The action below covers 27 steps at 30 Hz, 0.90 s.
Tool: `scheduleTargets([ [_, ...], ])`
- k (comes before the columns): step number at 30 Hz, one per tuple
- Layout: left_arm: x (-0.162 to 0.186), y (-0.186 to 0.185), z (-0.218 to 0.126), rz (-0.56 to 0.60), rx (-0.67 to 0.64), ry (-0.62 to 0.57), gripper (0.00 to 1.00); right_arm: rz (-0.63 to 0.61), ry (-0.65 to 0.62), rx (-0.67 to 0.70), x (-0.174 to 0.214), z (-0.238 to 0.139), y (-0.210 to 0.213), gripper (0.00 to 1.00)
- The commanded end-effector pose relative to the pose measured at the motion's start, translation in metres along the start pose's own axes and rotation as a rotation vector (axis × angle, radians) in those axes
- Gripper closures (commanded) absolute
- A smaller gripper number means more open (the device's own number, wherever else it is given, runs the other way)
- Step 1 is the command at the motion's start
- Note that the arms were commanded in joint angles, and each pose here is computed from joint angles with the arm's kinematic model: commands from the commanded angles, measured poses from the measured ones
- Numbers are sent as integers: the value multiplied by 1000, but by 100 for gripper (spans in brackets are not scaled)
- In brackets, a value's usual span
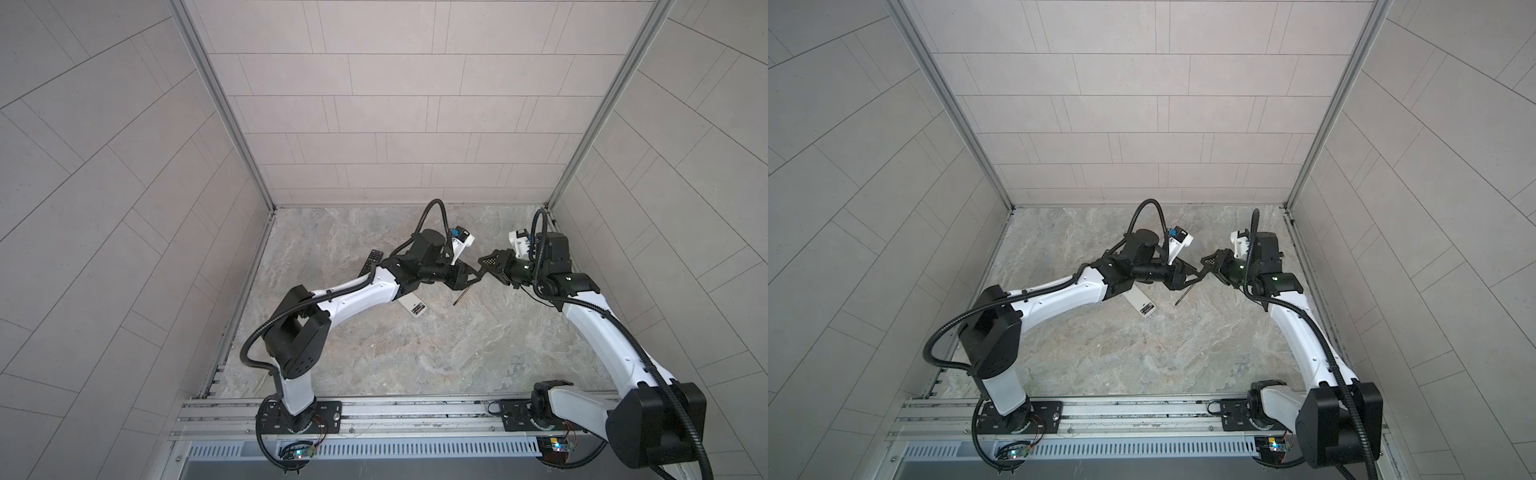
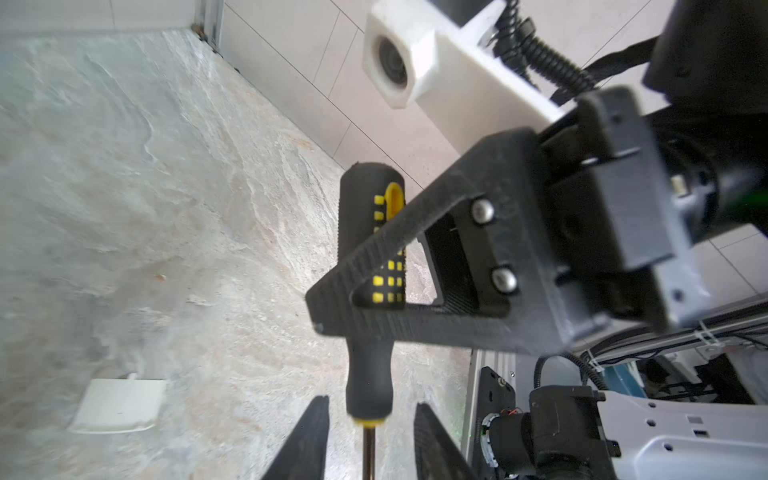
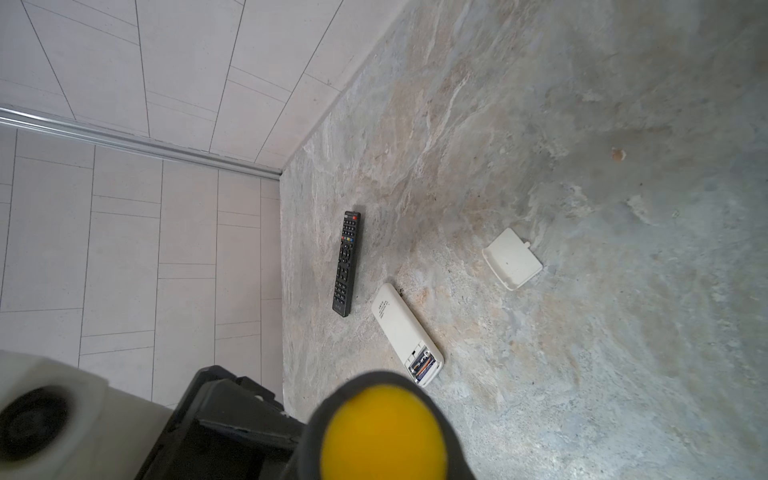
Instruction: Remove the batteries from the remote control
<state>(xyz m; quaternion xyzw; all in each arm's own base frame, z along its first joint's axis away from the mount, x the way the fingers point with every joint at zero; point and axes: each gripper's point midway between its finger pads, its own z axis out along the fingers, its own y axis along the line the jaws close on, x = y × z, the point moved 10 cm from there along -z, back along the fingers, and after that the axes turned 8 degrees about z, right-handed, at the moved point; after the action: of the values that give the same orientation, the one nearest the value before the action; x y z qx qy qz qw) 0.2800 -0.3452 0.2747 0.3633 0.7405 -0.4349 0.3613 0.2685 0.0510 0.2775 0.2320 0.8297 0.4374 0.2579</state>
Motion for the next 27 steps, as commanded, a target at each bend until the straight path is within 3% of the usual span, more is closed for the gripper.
scheduleTargets([
  [1, -8, 3, -33, 28, -101, -32, 55, -66, -81, -64, -6, -6, 11, 84],
  [7, -3, -2, -49, 62, -161, 50, 49, -112, -137, -90, -4, -6, 18, 84],
  [9, -4, -8, -45, 71, -140, 52, 43, -131, -132, -108, -2, -4, 22, 84],
  [14, -9, -21, -21, 117, -80, 58, 42, -162, -94, -115, 4, 4, 35, 84],
  [23, -5, -22, 8, 164, -118, 73, 47, -160, -81, -131, 9, 4, 42, 84],
  [27, -5, -23, 13, 166, -105, 72, 61, -158, -67, -130, 11, 6, 42, 84],
])
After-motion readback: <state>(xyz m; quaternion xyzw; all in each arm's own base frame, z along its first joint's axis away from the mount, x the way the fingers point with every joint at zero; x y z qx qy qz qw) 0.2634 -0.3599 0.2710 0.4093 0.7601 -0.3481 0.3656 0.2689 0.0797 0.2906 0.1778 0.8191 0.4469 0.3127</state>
